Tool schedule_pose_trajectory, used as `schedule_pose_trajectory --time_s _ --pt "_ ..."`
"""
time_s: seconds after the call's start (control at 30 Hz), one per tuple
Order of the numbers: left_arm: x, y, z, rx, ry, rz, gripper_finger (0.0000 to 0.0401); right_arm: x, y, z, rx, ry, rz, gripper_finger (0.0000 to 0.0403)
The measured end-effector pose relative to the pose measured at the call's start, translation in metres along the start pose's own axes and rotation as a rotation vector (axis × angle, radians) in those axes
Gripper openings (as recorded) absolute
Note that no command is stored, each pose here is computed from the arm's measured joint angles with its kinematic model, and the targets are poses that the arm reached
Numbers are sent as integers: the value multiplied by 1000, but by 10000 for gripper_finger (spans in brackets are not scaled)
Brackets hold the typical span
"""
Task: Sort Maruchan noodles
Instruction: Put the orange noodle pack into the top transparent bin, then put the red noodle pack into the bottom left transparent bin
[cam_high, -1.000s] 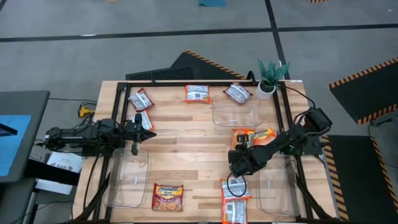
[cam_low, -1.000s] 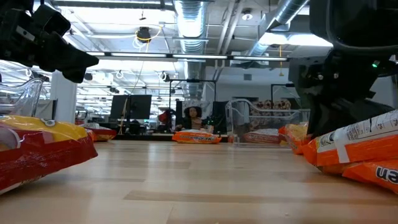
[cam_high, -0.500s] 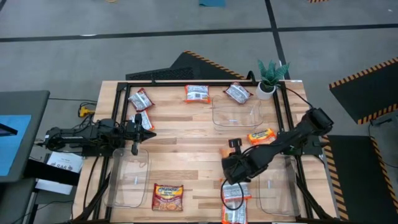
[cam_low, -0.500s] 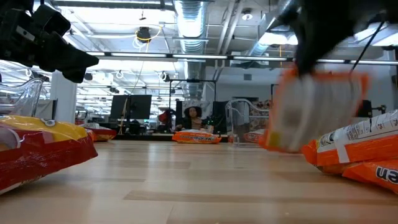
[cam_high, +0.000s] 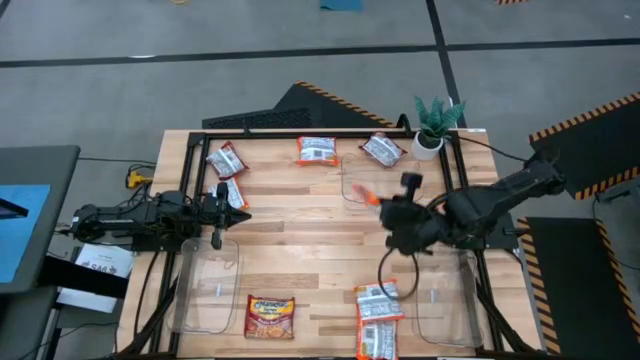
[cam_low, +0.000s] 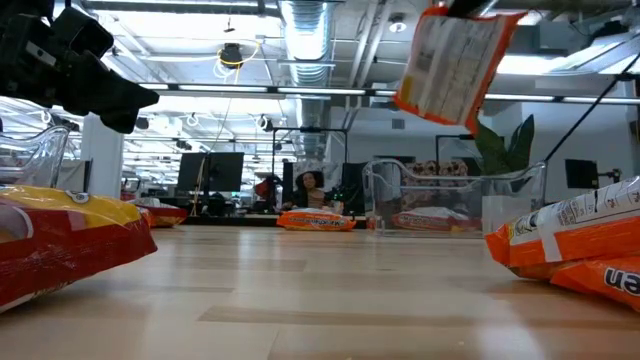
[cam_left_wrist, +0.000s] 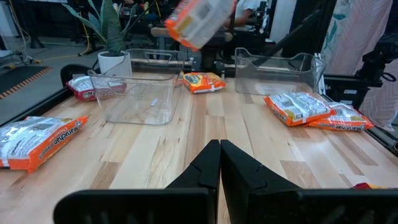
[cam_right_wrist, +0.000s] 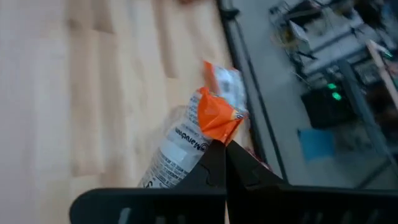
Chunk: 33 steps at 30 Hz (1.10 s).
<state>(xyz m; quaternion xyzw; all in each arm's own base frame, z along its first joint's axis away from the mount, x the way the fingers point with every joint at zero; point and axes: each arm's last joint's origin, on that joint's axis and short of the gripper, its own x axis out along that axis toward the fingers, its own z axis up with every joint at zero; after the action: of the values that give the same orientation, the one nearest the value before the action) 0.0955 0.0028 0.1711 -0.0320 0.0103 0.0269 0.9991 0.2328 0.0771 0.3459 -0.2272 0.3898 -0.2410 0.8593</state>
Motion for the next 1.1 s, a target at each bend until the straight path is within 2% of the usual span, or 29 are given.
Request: schedule_pose_trajectory --time_s 0.43,0.67,0.8,1.0,1.1 --pt "0 0 0 0 0 0 0 79 -13 -61 -8 316 -170 7" --pt "0 0 0 0 0 0 0 98 -13 -76 -77 379 -127 9" --pt "0 0 0 0 0 0 0 100 -13 -77 -126 390 -97 35" --pt "0 0 0 0 0 0 0 103 -17 -79 -72 415 -61 76" --pt "0 0 0 0 0 0 0 105 -18 -80 -41 420 -48 113"
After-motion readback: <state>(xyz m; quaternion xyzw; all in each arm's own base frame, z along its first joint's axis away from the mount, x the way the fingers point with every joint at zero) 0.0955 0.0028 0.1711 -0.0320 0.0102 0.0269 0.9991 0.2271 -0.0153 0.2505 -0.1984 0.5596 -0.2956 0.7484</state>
